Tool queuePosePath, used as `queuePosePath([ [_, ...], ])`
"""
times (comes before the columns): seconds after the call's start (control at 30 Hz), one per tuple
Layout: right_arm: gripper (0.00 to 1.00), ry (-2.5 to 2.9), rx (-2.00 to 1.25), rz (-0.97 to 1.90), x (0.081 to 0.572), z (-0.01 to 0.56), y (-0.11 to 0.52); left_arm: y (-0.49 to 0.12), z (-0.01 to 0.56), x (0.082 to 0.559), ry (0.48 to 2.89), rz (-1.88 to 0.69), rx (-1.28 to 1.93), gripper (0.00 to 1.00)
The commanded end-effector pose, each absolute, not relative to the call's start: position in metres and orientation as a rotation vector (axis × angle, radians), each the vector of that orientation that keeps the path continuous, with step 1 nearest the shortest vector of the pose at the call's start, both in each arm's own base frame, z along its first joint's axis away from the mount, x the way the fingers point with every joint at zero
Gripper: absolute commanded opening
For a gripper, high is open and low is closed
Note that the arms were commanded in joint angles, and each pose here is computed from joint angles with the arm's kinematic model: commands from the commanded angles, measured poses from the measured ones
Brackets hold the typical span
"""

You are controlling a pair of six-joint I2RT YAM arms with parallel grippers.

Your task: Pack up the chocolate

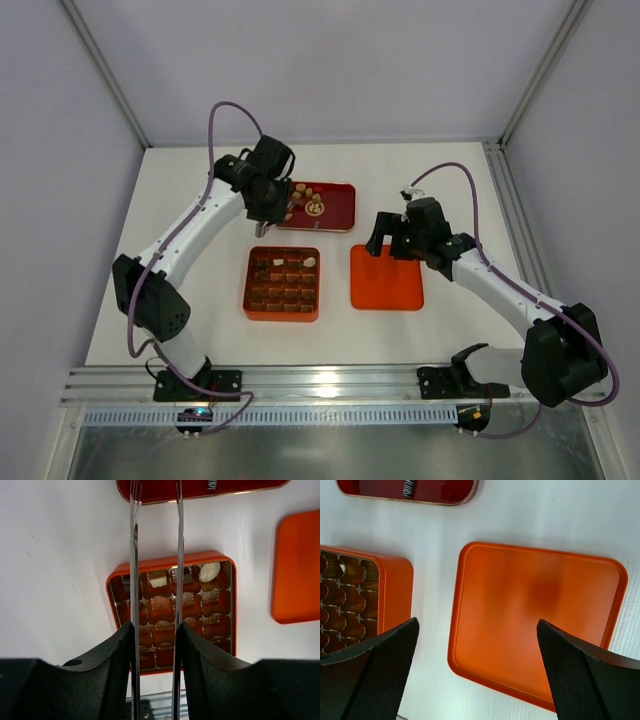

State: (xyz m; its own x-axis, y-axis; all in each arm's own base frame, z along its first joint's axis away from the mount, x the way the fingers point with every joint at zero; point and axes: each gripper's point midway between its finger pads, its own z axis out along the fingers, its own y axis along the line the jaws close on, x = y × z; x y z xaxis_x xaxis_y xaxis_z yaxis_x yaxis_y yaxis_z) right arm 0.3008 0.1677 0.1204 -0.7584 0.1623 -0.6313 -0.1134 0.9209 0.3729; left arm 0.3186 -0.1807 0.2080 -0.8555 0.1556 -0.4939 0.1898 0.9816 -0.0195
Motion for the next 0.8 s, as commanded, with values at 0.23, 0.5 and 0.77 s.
queuePosePath([
  [0.23, 1.00, 2.332, -0.009, 0.556, 0.305, 0.135, 0.174, -0.194, 0.188, 0.389, 2.611, -0.088, 0.271, 0.40],
  [0.5, 1.00, 2.338, -0.017, 0.562, 0.305, 0.131, 0.175, -0.195, 0.170, 0.401, 2.645, -0.063, 0.267, 0.40],
  [0.77, 1.00, 2.345, -0.017, 0.565, 0.307, 0.129, 0.177, -0.191, 0.160, 0.403, 2.664, -0.043, 0.265, 0.40],
])
